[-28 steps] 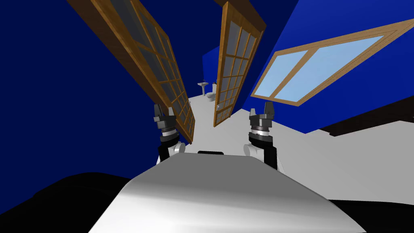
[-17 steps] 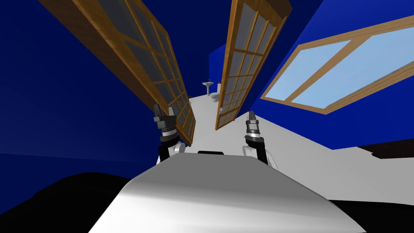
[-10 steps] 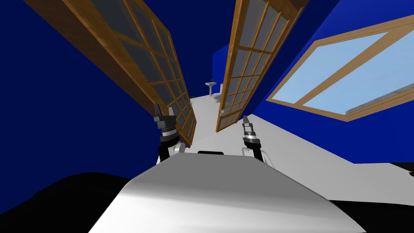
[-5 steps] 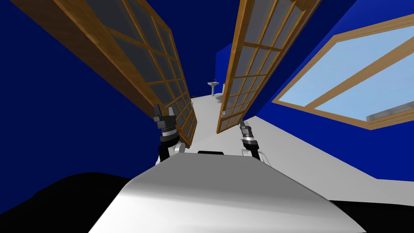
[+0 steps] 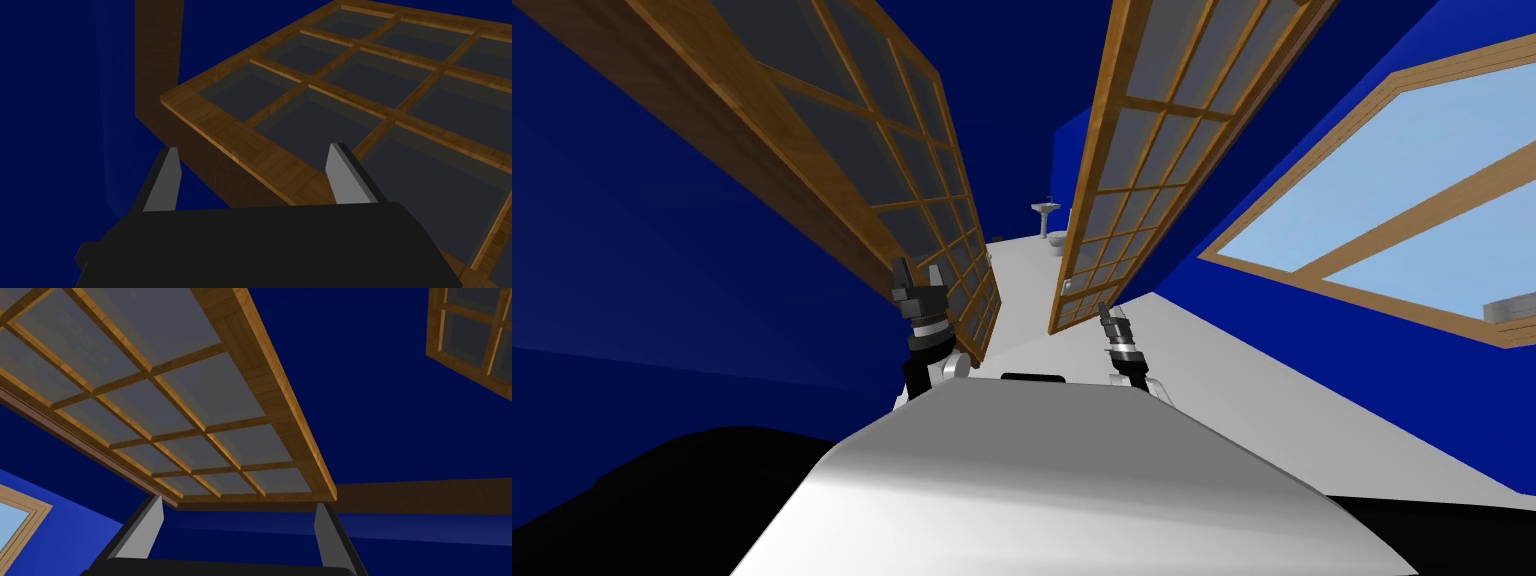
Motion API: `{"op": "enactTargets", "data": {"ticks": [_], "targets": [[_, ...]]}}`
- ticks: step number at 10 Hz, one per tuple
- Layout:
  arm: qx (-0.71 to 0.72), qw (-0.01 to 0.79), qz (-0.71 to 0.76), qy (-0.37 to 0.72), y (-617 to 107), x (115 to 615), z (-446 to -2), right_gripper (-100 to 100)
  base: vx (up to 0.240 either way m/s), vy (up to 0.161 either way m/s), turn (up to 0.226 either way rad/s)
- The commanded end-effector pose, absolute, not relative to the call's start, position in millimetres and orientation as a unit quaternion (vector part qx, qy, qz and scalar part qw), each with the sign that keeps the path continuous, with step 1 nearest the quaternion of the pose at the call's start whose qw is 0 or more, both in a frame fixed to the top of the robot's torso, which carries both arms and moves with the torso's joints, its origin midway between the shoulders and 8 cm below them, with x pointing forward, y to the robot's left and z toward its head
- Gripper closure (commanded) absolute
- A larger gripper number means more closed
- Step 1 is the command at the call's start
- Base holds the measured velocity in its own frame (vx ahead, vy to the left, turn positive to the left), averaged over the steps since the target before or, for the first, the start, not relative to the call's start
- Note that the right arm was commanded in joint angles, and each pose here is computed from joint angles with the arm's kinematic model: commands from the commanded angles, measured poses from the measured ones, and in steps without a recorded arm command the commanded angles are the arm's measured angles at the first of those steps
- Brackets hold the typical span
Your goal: Push the door open
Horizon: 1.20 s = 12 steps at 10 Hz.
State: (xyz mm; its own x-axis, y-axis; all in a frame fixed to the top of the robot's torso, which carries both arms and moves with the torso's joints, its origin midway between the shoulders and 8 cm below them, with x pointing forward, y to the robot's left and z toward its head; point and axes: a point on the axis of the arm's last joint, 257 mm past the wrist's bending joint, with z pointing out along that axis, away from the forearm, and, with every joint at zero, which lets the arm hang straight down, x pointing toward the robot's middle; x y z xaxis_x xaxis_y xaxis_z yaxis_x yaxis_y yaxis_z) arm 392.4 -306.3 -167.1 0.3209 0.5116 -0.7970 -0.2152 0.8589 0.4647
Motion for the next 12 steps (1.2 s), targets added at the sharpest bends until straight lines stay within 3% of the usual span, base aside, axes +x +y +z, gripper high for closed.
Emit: {"op": "enactTargets", "data": {"ticks": [1,12], "targets": [[0.125,0.799,0.209,0.55,-305.8,390.6,-181.8,-100,0.077,-0.078,0.106],[0.045,0.769,0.112,0.628,-297.5,376.4,-277.7,-100,0.078,-0.074,0.098]]}}
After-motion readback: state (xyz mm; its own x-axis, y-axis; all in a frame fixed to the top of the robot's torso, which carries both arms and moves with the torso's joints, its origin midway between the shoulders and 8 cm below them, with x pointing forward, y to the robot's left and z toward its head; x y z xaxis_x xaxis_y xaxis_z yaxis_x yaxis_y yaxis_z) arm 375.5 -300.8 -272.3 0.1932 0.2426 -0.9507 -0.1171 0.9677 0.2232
